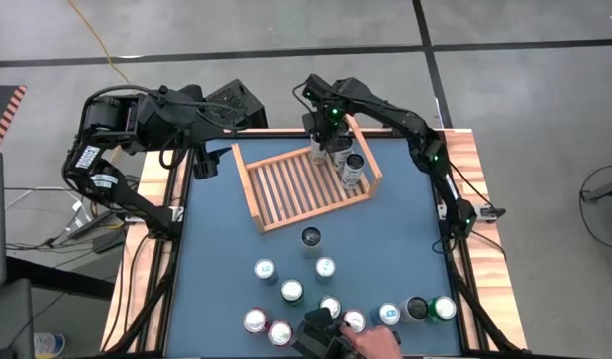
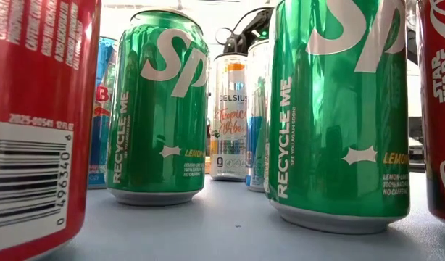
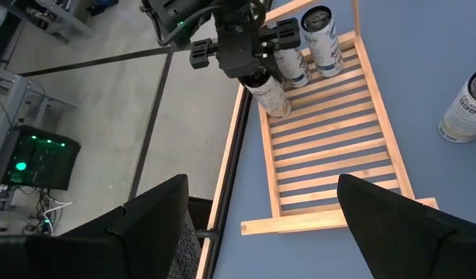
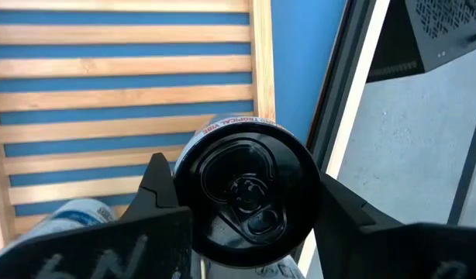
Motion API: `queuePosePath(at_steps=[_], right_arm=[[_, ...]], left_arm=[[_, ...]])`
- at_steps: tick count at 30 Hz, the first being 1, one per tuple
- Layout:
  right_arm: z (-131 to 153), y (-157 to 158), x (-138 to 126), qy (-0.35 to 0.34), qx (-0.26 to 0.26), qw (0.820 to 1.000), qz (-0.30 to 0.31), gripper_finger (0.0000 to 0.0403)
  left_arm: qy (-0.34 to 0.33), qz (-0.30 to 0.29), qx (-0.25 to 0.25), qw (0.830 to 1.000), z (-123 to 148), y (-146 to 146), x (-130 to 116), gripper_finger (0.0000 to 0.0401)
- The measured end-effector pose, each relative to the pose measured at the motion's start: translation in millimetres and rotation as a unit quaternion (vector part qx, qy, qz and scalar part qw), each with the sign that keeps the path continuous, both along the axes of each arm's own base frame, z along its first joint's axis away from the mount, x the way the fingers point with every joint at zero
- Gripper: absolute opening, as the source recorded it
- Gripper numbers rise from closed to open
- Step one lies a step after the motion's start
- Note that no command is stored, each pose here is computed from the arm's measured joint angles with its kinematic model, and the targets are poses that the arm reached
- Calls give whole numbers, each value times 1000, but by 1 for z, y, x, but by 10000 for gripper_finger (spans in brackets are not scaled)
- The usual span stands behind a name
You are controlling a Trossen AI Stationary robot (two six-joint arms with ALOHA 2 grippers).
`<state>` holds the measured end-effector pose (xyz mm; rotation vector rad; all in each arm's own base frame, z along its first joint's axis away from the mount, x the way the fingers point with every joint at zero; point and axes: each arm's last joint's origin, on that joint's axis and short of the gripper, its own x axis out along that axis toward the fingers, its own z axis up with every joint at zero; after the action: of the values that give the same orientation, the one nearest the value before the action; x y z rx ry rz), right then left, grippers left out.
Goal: Place canned beverage on shelf
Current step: Put the white-yellow soda can on the shelf
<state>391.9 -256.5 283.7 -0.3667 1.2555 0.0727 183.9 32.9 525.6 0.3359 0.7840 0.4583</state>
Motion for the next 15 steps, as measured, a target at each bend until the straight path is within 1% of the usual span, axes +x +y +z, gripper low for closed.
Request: queuePosePath(at_steps=[6,7,12,15], right_arm=[[-1,0,0,6,-6,1000,-6,140],[-1,0,0,6,-5,1000,-10,149],[-6,-5,1,1,-5,999,-48,228],[-10,-6,1,16,-11,998,-58,251]], left_arm=[[0,0,0,1000,0,0,0,318],[1,0,1,1000,0,0,0,318],[6,-5,5,1000,0,0,0,318],[9,-5,6,1000,-1,0,0,318]])
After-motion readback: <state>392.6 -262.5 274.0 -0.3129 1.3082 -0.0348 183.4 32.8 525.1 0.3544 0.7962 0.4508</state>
